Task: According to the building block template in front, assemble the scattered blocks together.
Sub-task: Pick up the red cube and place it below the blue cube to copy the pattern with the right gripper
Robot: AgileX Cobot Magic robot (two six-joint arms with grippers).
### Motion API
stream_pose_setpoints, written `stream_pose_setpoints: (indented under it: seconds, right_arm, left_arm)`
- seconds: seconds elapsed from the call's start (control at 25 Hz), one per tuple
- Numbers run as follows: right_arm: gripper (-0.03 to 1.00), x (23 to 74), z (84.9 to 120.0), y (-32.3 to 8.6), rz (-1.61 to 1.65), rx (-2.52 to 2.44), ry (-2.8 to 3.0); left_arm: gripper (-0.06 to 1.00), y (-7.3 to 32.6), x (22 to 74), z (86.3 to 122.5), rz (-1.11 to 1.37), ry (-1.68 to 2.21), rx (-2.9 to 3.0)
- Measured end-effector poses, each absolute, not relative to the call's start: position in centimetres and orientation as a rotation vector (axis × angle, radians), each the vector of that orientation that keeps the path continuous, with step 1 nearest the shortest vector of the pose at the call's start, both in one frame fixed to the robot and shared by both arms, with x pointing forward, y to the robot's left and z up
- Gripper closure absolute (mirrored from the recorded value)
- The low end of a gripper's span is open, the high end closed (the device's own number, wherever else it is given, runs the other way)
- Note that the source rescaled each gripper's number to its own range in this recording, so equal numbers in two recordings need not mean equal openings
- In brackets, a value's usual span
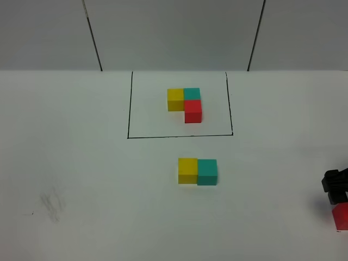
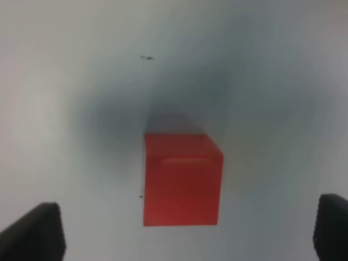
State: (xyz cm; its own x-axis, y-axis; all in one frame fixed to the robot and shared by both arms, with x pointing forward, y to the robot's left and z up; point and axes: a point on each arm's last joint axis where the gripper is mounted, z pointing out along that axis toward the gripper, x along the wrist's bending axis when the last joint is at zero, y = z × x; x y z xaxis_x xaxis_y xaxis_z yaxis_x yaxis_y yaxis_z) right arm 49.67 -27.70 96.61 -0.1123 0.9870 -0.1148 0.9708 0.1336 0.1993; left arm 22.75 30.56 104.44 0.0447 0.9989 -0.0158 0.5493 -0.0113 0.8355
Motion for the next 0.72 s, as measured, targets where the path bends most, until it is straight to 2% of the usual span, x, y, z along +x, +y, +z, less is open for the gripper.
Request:
stream_pose_setpoints:
  seconds: [0.72]
  right_arm:
    - [0.11, 50.8, 91.9, -27.5, 0.010, 2.017, 2.251]
  left_arm:
    - [0.09, 30.6, 22.7, 104.4, 0.837, 1.586, 1.641]
